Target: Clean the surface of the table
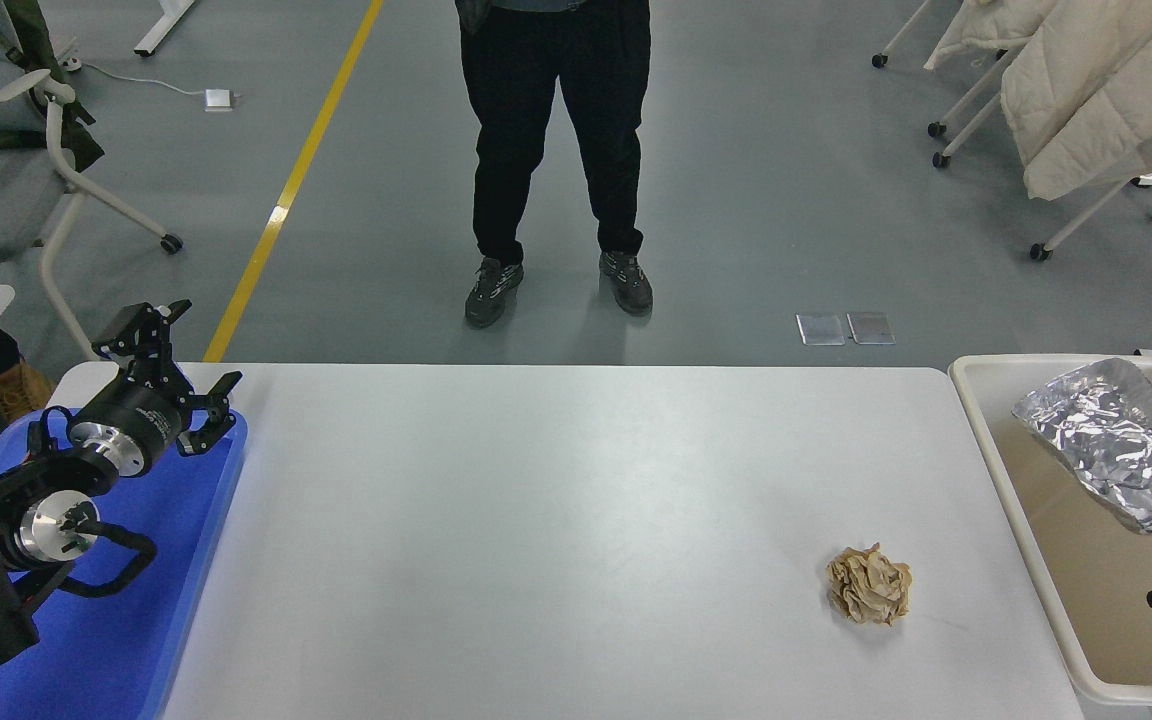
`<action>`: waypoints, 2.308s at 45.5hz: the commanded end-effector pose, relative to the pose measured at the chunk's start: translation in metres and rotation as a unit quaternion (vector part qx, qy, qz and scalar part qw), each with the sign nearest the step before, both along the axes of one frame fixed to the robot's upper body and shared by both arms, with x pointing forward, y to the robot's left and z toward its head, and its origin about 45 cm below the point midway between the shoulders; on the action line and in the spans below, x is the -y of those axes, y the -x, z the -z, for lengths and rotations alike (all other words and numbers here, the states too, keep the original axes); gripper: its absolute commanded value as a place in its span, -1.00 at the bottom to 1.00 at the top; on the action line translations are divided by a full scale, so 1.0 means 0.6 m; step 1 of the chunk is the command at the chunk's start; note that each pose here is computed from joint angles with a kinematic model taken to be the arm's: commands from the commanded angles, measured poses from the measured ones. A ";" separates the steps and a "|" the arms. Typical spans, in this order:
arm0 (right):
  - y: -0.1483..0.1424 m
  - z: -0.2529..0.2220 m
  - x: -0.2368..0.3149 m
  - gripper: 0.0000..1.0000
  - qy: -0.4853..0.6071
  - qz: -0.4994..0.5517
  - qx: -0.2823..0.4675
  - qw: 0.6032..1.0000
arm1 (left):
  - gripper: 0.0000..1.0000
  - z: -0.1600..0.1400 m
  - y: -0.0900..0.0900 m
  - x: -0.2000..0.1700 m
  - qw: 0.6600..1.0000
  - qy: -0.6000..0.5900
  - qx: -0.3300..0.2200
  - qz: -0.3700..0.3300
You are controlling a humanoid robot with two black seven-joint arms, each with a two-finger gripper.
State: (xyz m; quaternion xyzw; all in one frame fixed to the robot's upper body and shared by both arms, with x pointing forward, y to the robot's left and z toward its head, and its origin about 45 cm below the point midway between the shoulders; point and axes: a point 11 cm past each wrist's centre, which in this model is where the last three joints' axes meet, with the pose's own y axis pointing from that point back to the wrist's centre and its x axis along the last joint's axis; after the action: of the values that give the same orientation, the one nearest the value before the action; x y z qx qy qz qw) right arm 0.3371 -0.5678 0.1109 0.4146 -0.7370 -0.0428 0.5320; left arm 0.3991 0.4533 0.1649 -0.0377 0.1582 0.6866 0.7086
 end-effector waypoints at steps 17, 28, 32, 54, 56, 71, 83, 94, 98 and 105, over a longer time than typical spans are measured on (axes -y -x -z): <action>-0.031 -0.065 0.027 1.00 0.003 0.009 0.049 0.999 | 1.00 0.000 0.000 0.000 1.000 0.000 0.000 0.000; -0.089 -0.134 -0.048 1.00 -0.147 -0.051 0.146 0.977 | 1.00 0.000 0.000 0.000 1.000 0.000 0.000 0.000; -0.106 -0.146 -0.083 1.00 -0.195 -0.058 0.181 0.962 | 1.00 -0.001 -0.001 0.000 1.000 0.000 0.001 0.000; -0.128 -0.089 -0.301 1.00 -0.466 -0.052 0.289 0.834 | 1.00 0.000 0.000 0.000 1.000 0.000 0.000 0.000; -0.127 -0.080 -0.318 1.00 -0.479 -0.051 0.301 0.823 | 1.00 -0.001 -0.001 0.000 1.000 0.000 0.001 0.000; -0.123 -0.054 -0.397 1.00 -0.546 0.005 0.411 0.730 | 1.00 0.000 0.000 0.000 1.000 0.000 0.000 0.000; -0.123 -0.036 -0.439 1.00 -0.566 0.027 0.430 0.703 | 1.00 0.000 0.000 0.000 1.000 0.000 0.000 0.000; -0.136 -0.033 -0.469 1.00 -0.574 0.021 0.440 0.691 | 1.00 -0.001 -0.001 0.000 1.000 0.000 0.001 0.000; -0.143 -0.040 -0.478 1.00 -0.576 0.014 0.440 0.689 | 1.00 0.000 0.000 0.000 1.000 0.000 0.000 0.000; -0.154 -0.046 -0.477 1.00 -0.571 0.012 0.441 0.692 | 1.00 0.000 0.000 0.000 1.000 0.000 0.000 0.000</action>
State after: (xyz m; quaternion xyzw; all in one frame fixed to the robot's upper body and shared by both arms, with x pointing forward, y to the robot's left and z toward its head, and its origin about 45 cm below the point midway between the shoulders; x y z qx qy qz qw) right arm 0.4212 -0.2892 0.1353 0.5999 -0.7261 -0.2774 -0.1899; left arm 0.3992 0.4533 0.1651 -0.0378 0.1581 0.6866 0.7086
